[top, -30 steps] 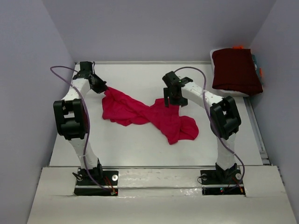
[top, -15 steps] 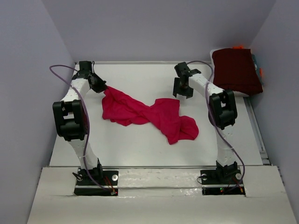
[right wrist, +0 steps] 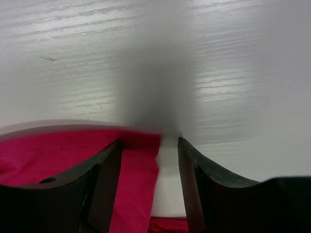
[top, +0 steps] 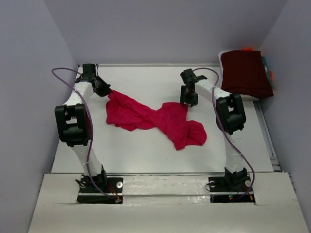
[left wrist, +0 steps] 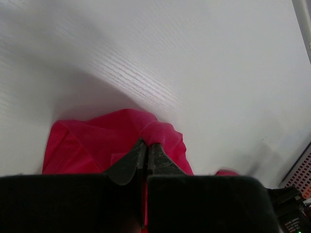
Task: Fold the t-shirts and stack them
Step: Flatten out the tshirt
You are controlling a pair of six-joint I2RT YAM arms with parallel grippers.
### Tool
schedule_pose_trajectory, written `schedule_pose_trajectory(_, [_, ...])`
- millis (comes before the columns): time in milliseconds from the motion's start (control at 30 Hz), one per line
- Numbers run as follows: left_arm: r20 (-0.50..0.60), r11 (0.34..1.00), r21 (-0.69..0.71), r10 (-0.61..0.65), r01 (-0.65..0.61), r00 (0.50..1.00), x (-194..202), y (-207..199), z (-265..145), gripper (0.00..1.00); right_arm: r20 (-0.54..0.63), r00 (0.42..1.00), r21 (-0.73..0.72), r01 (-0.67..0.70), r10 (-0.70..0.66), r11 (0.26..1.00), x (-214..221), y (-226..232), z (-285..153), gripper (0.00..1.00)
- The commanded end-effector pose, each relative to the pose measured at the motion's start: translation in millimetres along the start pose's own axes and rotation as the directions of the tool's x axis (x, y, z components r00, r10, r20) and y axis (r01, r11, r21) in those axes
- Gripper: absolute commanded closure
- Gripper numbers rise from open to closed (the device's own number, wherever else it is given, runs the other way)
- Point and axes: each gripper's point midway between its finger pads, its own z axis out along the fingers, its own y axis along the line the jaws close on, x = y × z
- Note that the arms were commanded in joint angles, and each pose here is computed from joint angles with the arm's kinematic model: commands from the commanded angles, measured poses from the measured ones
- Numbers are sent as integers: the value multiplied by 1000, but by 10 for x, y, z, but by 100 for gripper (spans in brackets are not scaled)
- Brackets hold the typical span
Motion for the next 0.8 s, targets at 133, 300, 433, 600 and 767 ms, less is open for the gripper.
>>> schedule_pose_trajectory(133, [43,999,36,15,-17,999,-106,-84,-183,94,-14,1000,-63,-3,2,998,58,128,65,59])
schedule_pose_trajectory(300, [44,999,32,6,-8,999,-126,-42,-166,94,-30,1000,-83,-3,1,997,93,158,59,81])
schedule_pose_trajectory(433, [43,999,36,14,-16,999,-125,-49,-169,94,-18,1000,-75,3,-4,997,60,141,19,93])
schedule_pose_trajectory(600, [53,991,84,103,-107,993,-165,-214,-285,94,72,997,-90,21,-14,996,-210,152,-345,93])
schedule_pose_trajectory(767, [140,973,107,189,-204,972,-240,-450,-608,94,235,972,-106,40,-14,994,-699,155,-1048,93])
